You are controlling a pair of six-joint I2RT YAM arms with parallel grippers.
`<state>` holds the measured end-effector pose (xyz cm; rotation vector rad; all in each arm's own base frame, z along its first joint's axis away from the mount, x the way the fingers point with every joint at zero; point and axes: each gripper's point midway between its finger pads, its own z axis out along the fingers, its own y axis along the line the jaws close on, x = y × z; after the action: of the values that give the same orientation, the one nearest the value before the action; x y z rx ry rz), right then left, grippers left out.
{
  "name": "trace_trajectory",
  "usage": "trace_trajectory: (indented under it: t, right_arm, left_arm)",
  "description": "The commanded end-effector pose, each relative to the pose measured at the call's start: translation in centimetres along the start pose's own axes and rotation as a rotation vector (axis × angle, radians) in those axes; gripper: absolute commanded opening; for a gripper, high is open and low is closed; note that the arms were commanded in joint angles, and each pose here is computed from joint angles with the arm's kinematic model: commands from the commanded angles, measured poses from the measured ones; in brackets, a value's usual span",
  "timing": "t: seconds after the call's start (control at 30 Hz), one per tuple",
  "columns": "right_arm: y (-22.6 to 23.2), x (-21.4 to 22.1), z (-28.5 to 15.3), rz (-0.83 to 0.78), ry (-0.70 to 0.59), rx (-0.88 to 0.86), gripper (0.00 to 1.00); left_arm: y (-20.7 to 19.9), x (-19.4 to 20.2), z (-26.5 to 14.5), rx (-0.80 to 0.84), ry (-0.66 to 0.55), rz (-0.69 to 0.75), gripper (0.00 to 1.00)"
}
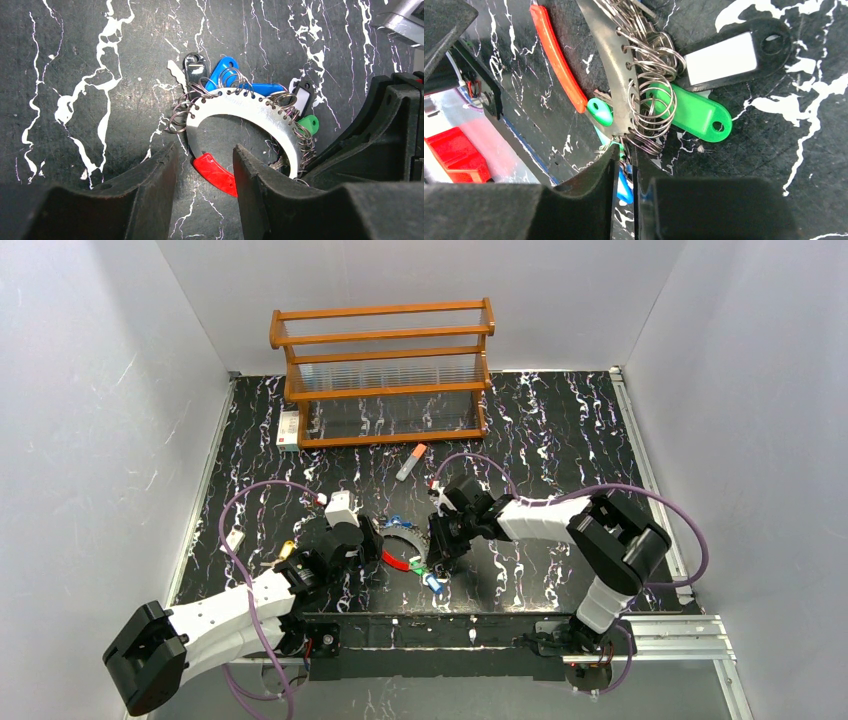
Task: Put the keys on the keyring
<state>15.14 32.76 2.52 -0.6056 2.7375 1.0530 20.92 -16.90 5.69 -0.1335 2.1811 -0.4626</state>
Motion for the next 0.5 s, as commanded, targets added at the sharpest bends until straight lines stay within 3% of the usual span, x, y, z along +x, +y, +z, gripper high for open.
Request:
trace_trajectory:
  t: [0.0, 0.1, 0.47]
  right_arm:
    - [0.8, -0.9, 0.2, -0.014, -0.010, -0.040, 0.19]
    - [0.9, -1.3, -0.2, -0.045, -0.015, -0.025, 0.02]
    - [1.7, -5.5, -5.0, -0.422, -0.115, 0.098, 0.01]
  left_arm:
    - [-0.9, -1.7, -0.2, 0.015, -0.043, -0.002, 0.42]
    - [-1.1, -2.2, -0.3, 0.023, -0.054, 0.019, 0.42]
    - [-5.1, -5.5, -1.6, 0.225, -0.155, 0.231, 0.42]
